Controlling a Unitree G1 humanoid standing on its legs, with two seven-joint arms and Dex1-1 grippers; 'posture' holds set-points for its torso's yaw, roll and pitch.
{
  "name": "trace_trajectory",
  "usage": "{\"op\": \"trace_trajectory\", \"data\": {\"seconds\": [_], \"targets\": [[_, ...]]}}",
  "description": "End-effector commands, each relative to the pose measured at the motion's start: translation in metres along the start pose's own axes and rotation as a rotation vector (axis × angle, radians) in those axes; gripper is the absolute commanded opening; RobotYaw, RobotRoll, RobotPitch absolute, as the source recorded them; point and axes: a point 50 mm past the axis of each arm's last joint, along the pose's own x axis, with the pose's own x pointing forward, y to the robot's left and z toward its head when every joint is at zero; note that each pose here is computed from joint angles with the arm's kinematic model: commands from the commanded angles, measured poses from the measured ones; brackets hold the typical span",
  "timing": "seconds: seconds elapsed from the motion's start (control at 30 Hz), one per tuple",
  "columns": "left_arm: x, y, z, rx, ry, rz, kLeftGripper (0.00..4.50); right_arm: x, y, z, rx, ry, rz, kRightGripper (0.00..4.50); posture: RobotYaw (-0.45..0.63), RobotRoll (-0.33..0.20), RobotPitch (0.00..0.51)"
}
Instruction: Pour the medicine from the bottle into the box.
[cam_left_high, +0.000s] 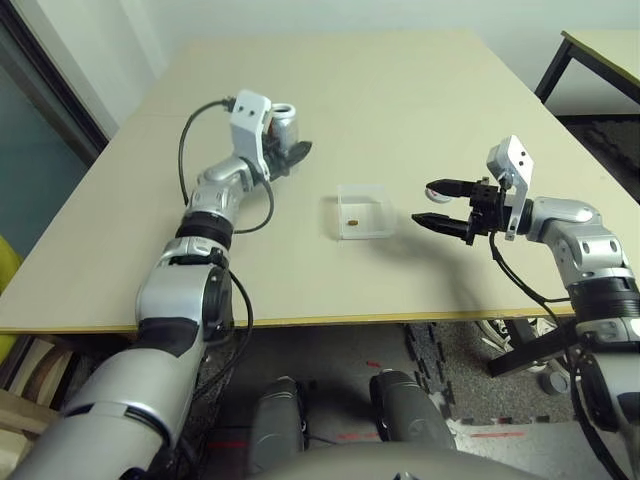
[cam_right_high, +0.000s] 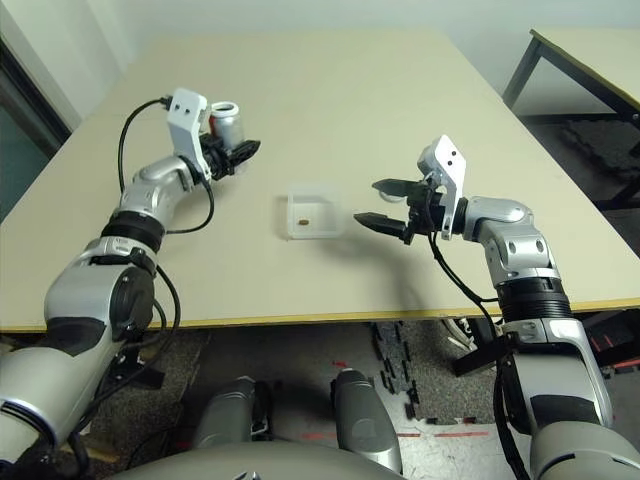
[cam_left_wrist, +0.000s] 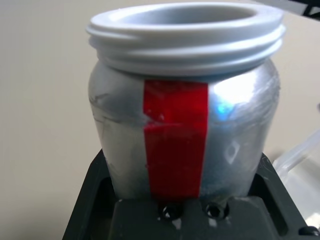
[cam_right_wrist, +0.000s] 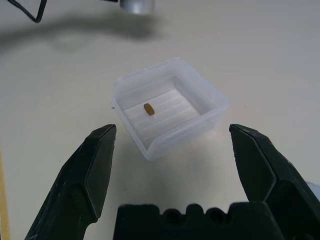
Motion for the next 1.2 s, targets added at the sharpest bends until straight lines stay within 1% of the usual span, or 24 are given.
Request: {"op": "trace_trajectory", "data": {"seconds": [0.03, 0.17, 0.47, 0.6, 0.67, 1.03, 1.2], "targets": [[-0.003, -0.001, -0.003, -0.008, -0.051, 0.024, 2.70, 0.005, 0.000, 0.001, -0.016, 0.013, 0.021, 4.50, -0.23, 0.000, 0.039], [-0.005, 0.001, -0.013, 0.009, -0.048, 0.064, 2.70, 0.006, 0.000, 0.002, -0.021, 0.014, 0.030, 4.50, -0.22, 0.000, 0.042], [-0.012, 0.010, -0.034, 0.013, 0.010, 0.156, 2.70, 0.004, 0.000, 0.003, -0.026, 0.018, 0.033, 4.50, -0.23, 0.000, 0.050], [-0.015, 0.013, -0.041, 0.016, 0.032, 0.183, 2.70, 0.003, 0.000, 0.003, -0.025, 0.021, 0.032, 4.50, -0.23, 0.000, 0.052], [-0.017, 0.014, -0.043, 0.055, 0.041, 0.179, 2.70, 0.003, 0.000, 0.004, -0.026, 0.022, 0.032, 4.50, -0.23, 0.000, 0.053], [-0.025, 0.015, -0.062, 0.039, 0.082, 0.200, 2.70, 0.004, -0.002, 0.008, -0.035, 0.020, 0.033, 4.50, -0.23, 0.000, 0.055], [-0.028, 0.016, -0.067, 0.039, 0.093, 0.209, 2.70, 0.005, -0.001, 0.008, -0.034, 0.018, 0.036, 4.50, -0.23, 0.000, 0.057]]}}
